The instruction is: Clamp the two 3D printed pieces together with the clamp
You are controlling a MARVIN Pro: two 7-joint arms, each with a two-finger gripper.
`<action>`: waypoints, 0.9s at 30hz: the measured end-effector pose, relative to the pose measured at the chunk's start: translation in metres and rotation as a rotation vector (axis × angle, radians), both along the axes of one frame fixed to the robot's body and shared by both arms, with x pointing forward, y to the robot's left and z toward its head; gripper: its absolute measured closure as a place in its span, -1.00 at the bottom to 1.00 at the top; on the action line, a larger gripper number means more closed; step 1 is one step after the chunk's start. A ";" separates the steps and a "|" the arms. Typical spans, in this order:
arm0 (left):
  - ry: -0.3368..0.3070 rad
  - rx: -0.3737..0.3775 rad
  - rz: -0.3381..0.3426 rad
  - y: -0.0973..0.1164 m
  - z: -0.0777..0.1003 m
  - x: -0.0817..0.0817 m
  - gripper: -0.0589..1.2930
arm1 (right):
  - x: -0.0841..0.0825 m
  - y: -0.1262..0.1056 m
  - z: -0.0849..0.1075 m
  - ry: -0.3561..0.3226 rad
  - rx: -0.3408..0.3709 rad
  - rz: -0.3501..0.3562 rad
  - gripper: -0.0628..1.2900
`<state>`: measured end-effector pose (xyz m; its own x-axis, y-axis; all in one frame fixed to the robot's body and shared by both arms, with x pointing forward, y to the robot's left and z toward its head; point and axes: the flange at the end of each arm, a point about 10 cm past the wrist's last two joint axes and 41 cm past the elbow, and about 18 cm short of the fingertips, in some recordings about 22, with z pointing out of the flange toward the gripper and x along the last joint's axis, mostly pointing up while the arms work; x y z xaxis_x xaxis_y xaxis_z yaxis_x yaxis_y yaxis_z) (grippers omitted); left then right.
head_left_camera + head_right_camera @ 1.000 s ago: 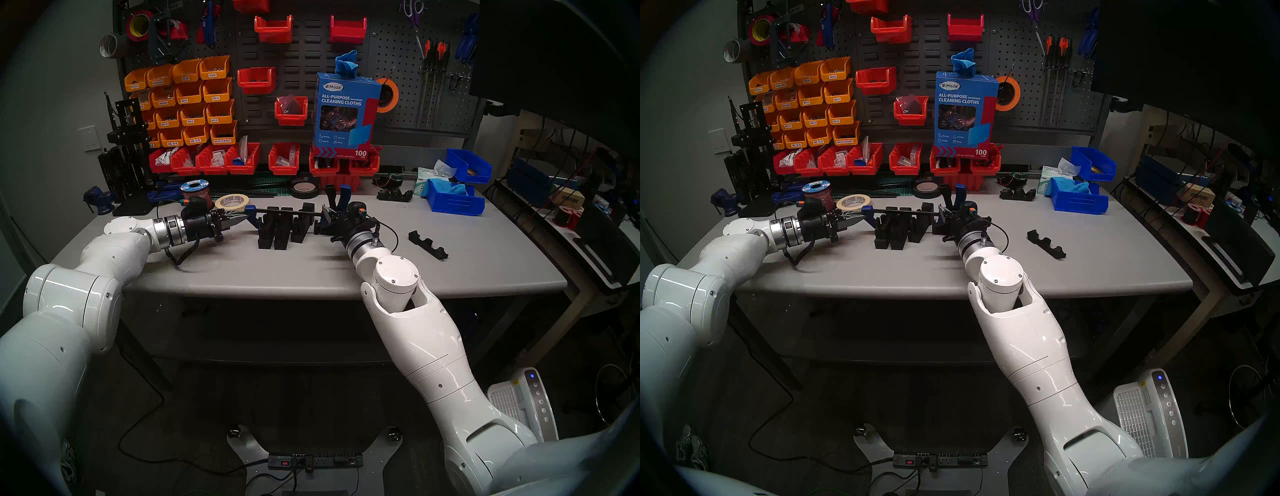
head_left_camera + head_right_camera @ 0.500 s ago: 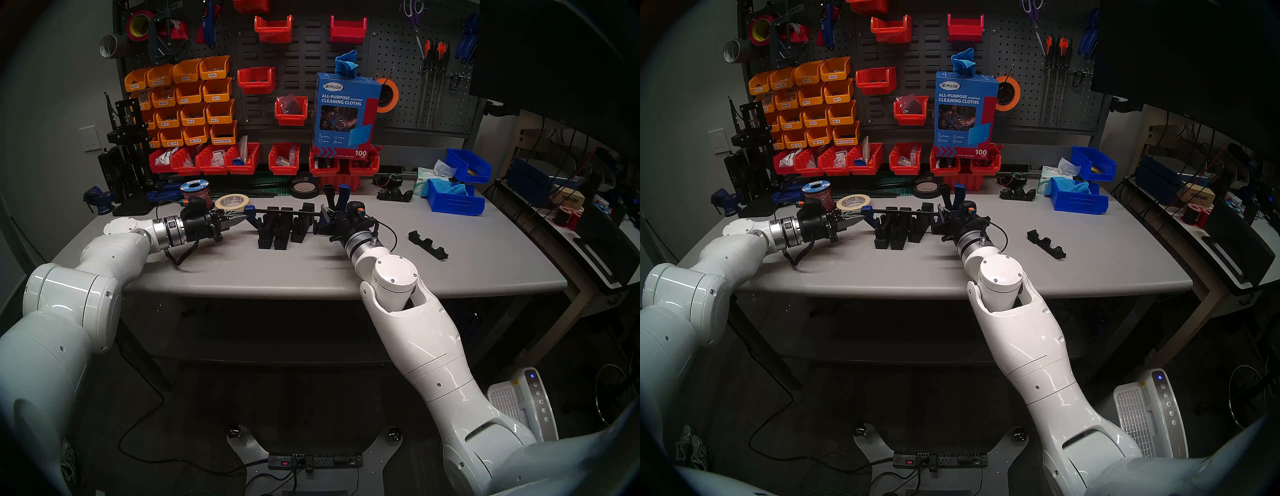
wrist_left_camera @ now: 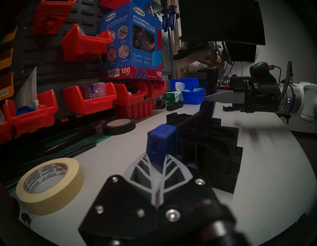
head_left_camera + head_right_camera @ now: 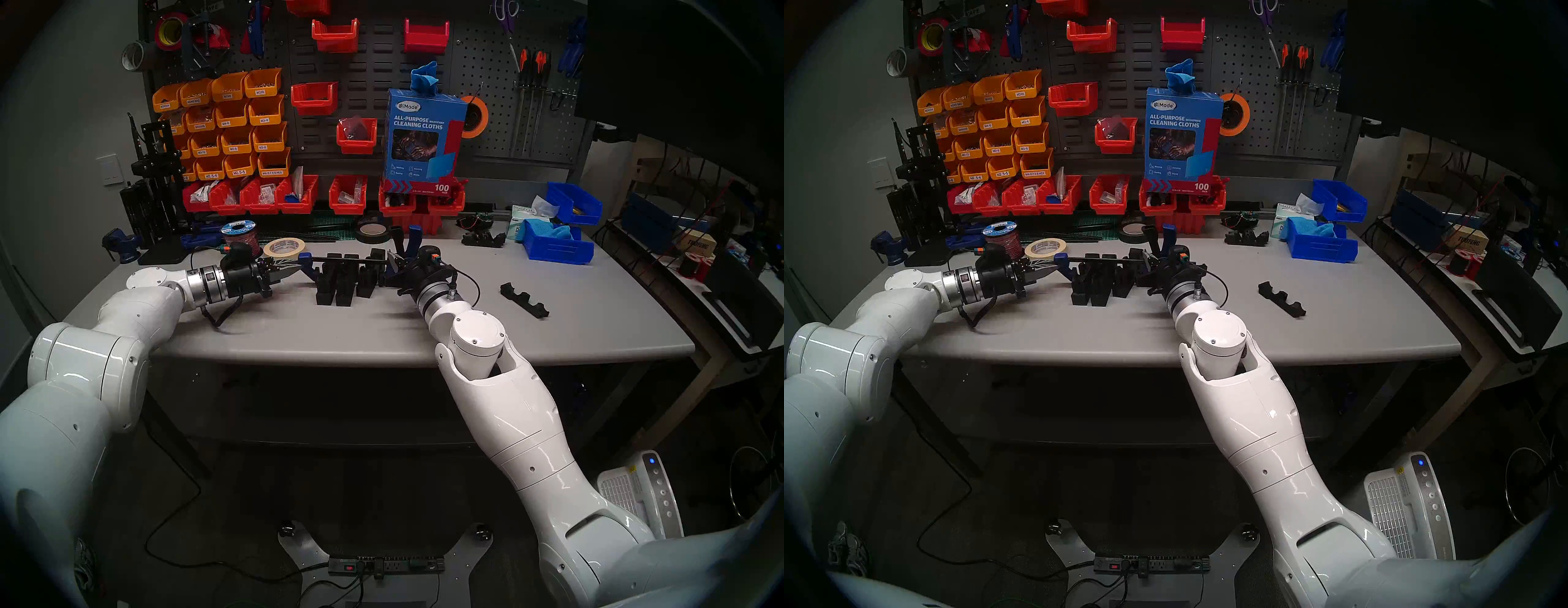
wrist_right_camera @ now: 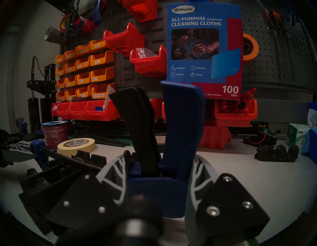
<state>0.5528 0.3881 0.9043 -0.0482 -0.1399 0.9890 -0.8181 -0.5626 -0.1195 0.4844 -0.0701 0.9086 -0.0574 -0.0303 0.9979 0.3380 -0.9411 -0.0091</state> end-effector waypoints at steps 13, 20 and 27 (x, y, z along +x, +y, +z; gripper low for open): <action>0.000 0.000 0.005 0.002 0.000 0.000 0.94 | 0.002 0.010 0.000 0.006 0.007 0.021 0.29; 0.001 0.001 0.010 0.004 0.000 -0.001 0.94 | 0.003 0.014 0.001 0.008 0.007 0.030 0.29; 0.002 0.002 0.018 0.006 -0.001 -0.002 0.94 | 0.006 0.019 0.002 0.011 0.006 0.040 0.29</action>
